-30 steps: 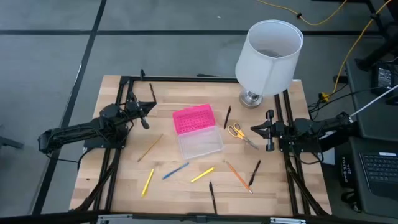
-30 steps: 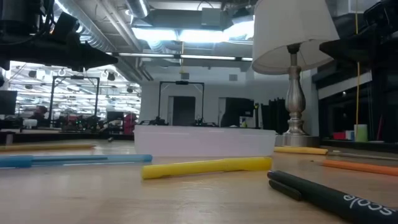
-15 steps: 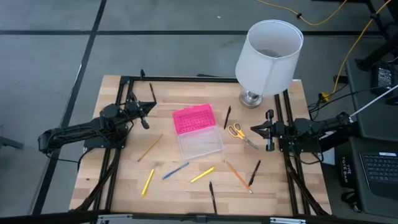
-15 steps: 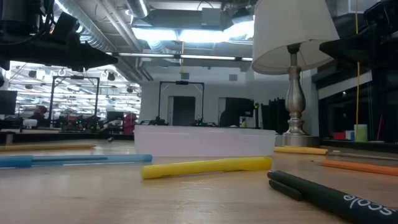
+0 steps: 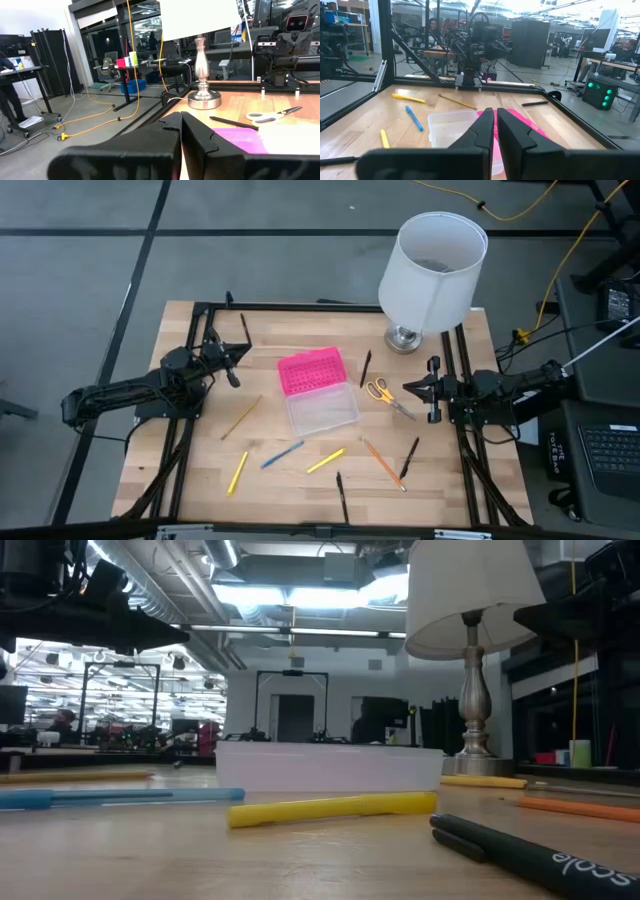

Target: Pick & place school supplies into a supply box

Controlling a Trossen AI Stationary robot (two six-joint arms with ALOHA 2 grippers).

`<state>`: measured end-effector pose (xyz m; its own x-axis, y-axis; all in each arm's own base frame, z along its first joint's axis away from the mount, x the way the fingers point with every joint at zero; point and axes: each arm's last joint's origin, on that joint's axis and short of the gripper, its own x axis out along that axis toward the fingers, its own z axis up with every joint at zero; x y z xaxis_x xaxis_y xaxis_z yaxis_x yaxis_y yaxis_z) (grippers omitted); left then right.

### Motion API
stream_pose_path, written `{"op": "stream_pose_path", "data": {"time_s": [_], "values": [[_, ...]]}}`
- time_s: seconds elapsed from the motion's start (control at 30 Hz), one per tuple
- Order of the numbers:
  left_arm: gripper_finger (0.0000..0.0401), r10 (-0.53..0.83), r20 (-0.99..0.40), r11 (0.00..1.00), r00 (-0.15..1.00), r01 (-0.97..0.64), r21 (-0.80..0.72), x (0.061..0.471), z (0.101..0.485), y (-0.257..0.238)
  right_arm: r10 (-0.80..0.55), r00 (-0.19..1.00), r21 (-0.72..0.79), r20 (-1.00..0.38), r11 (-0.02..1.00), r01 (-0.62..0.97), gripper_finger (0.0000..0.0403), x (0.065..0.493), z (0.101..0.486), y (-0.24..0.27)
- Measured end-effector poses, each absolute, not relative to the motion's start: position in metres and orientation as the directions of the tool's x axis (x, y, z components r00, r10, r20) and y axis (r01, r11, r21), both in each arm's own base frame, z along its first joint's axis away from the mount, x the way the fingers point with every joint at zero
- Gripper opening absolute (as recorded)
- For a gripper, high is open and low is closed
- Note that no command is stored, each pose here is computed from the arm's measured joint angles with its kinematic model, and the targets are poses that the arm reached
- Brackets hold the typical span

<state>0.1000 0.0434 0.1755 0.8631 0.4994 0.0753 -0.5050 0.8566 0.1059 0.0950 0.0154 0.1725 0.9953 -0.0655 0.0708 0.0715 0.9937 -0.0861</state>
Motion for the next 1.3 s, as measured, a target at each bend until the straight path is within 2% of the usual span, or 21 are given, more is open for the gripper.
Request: {"op": "stream_pose_path", "data": {"time_s": [1.07, 1.3], "values": [[0.0004, 0.500, 0.075, 0.857, 0.863, -0.505, 0.106, 0.1000, 0.1754, 0.0434, -0.065, 0.995, -0.086, 0.071, 0.994, 0.072, 0.0028, 0.0950, 0.1726, 0.0154], [0.0004, 0.500, 0.075, 0.857, 0.863, -0.505, 0.106, 0.1000, 0.1754, 0.0434, -0.065, 0.995, -0.135, 0.071, 0.988, 0.075, 0.0028, 0.0950, 0.1727, 0.0154]]}}
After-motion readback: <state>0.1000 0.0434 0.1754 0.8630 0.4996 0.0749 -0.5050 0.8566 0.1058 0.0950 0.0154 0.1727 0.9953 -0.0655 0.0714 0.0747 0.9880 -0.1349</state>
